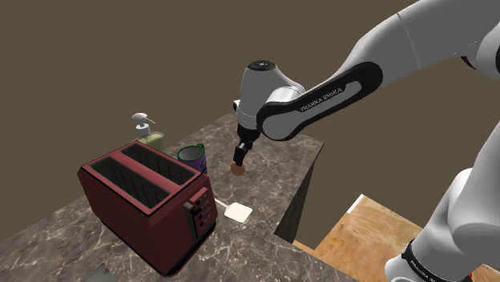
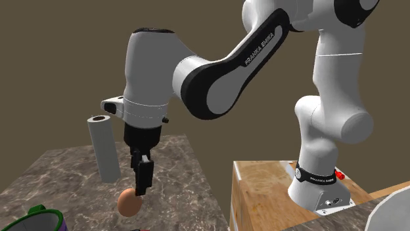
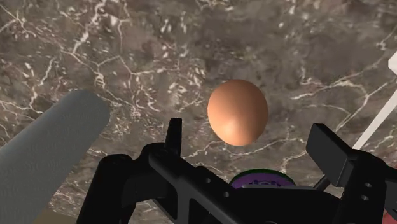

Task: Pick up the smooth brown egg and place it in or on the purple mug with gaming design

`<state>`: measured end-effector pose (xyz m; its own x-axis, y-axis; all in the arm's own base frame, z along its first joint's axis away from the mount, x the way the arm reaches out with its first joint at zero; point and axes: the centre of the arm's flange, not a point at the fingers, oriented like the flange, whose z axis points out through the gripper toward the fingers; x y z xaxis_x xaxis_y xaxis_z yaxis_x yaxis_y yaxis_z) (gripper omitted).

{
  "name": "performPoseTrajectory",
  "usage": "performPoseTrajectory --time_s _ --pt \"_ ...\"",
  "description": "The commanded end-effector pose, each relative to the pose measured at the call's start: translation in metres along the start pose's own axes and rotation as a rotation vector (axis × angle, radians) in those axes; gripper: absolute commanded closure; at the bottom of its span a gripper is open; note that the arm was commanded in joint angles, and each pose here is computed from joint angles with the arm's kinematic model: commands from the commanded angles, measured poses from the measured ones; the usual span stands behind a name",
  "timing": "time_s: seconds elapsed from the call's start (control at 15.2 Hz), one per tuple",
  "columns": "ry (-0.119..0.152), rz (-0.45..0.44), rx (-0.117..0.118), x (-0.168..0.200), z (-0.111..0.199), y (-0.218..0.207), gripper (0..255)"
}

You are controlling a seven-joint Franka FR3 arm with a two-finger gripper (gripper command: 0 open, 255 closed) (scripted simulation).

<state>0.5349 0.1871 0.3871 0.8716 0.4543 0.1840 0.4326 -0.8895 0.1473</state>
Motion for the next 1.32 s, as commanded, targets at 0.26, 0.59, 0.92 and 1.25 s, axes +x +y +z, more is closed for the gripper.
performPoseTrajectory --time_s 0.26,0.59,0.92,1.25 --pt "0.015 -0.019 0.001 0.018 0.040 -0.007 0" --pt "0.015 -0.019 0.001 0.018 0.059 -0.007 0" --pt "0.015 -0.019 0.001 0.019 0.059 -0.007 0" --pt "0.015 -0.019 0.001 0.018 0.059 -0.007 255"
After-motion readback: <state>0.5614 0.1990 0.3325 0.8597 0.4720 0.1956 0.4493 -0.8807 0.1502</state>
